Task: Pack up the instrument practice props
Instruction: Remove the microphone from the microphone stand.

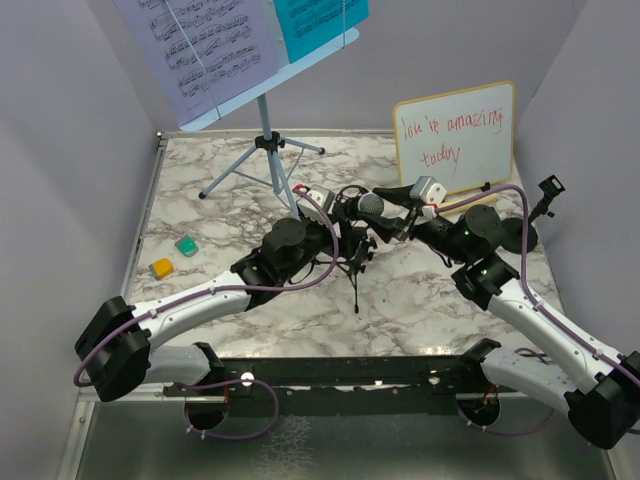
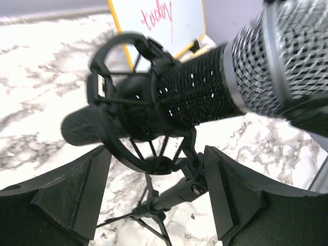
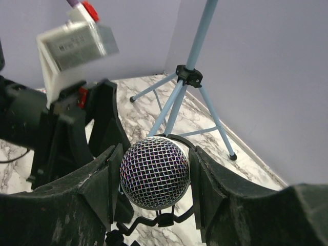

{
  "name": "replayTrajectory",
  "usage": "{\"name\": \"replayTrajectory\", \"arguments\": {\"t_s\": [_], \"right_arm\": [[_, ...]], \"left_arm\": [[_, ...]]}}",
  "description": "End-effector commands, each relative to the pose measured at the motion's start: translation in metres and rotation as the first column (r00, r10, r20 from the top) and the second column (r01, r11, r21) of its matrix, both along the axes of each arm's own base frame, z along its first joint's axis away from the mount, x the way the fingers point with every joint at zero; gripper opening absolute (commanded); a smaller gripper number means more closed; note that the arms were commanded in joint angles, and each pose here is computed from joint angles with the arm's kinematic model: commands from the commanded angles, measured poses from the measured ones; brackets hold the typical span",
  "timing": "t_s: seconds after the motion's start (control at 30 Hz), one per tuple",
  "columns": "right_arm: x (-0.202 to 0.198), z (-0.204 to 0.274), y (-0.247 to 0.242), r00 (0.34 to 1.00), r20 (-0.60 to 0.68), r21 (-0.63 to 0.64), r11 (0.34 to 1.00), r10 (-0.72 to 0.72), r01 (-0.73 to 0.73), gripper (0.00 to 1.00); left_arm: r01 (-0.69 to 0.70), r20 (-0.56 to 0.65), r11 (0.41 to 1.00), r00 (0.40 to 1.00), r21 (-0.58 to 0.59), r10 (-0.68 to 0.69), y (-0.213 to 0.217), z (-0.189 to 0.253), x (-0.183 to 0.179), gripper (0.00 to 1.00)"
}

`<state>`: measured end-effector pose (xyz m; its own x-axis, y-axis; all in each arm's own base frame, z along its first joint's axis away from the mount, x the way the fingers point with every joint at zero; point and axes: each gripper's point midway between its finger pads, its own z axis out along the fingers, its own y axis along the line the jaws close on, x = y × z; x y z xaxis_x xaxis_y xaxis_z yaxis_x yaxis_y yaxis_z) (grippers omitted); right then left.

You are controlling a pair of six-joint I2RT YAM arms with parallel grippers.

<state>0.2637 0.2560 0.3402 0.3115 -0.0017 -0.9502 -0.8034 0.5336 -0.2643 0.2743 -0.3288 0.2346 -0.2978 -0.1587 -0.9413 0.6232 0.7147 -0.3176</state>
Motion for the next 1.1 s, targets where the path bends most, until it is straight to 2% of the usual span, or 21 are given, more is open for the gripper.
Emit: {"name": "replayTrajectory", "arguments": {"t_s": [0.0,0.1,0.2,0.37,0.63,0.93,1.07], "right_arm": [[-0.011,0.028,0.0,0.998,0.055,0.057,0.998,0.032,-0.035,0.06],[-0.012,0.029,0.0,0.998,0.052,0.062,0.997,0.035,-0.038,0.06],[-0.011,0.025,0.001,0.998,0.04,0.06,0.997,0.04,-0.042,0.06],[-0.009,0.02,0.006,0.998,0.021,0.055,0.997,0.059,-0.06,0.05],[-0.018,0.042,0.003,0.996,0.062,0.077,0.994,0.071,-0.076,0.0],[-0.019,0.059,-0.004,0.996,0.084,0.098,0.994,0.037,-0.045,0.0],[-0.011,0.049,-0.003,0.997,0.069,0.082,0.996,0.02,-0.025,0.01]], "left_arm": [[-0.102,0.102,0.995,0.99,0.019,0.1,0.027,0.022,0.01,0.79],[-0.168,0.108,0.985,0.981,0.028,0.164,0.04,0.021,0.022,0.8],[-0.162,0.072,0.987,0.984,0.004,0.161,0.043,0.016,0.035,0.8],[-0.146,-0.029,0.985,0.989,-0.093,0.143,0.048,0.013,0.056,0.72],[-0.172,-0.073,0.981,0.983,-0.088,0.166,0.049,-0.002,0.06,0.65],[-0.221,-0.07,0.973,0.974,-0.066,0.216,0.058,-0.005,0.063,0.69],[-0.195,0.018,0.98,0.981,-0.03,0.195,0.062,0.01,0.061,0.77]]}}
